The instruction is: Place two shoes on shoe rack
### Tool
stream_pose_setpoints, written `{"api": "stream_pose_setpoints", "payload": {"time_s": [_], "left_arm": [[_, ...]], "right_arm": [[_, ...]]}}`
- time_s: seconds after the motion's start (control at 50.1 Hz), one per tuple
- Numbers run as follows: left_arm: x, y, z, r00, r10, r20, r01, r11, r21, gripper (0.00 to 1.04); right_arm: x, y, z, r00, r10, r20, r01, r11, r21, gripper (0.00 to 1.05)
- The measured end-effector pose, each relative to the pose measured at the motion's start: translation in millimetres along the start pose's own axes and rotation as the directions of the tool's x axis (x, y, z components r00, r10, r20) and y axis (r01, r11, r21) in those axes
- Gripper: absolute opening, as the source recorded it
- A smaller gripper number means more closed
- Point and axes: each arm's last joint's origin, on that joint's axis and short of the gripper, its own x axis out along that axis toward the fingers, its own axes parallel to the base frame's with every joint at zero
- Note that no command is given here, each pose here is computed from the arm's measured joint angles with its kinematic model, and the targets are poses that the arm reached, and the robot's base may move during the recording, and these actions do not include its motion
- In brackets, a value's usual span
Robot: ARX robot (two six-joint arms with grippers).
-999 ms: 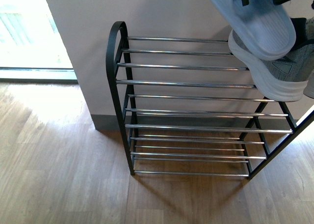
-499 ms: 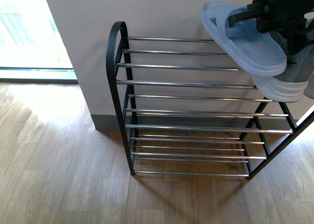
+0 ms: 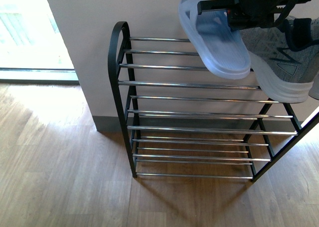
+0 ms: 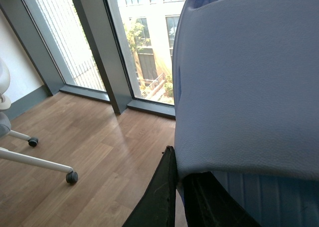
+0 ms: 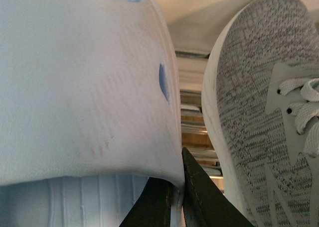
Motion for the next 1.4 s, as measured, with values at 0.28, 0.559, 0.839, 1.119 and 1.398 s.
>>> {"api": "stream_pose_setpoints", "payload": {"time_s": [0.28,0.559,0.839,1.119,1.398], "left_arm": [[0.0,0.0,0.0,1.000,0.000,0.000,0.000,1.000,0.000,0.02],[0.0,0.0,0.0,1.000,0.000,0.000,0.000,1.000,0.000,0.02],[0.0,0.0,0.0,1.000,0.000,0.000,0.000,1.000,0.000,0.02],[0.0,0.0,0.0,1.000,0.000,0.000,0.000,1.000,0.000,0.02],[0.0,0.0,0.0,1.000,0.000,0.000,0.000,1.000,0.000,0.02]], "right_arm": [[23.8,-15.9,-11.0,0.997,-0.083,-0.012,0.083,0.996,0.025,0.02],[39.5,-23.4,-17.2,0.994,-0.106,-0.038,0.107,0.994,0.036,0.02],[53.3,-20.6,-13.8,0.995,-0.086,-0.058,0.090,0.994,0.068,0.02],[69.1,-21.9,-13.2,0.994,-0.089,-0.060,0.095,0.992,0.089,0.03],[75.5,-15.8,-1.8,0.997,-0.022,-0.078,0.029,0.996,0.089,0.54]]}}
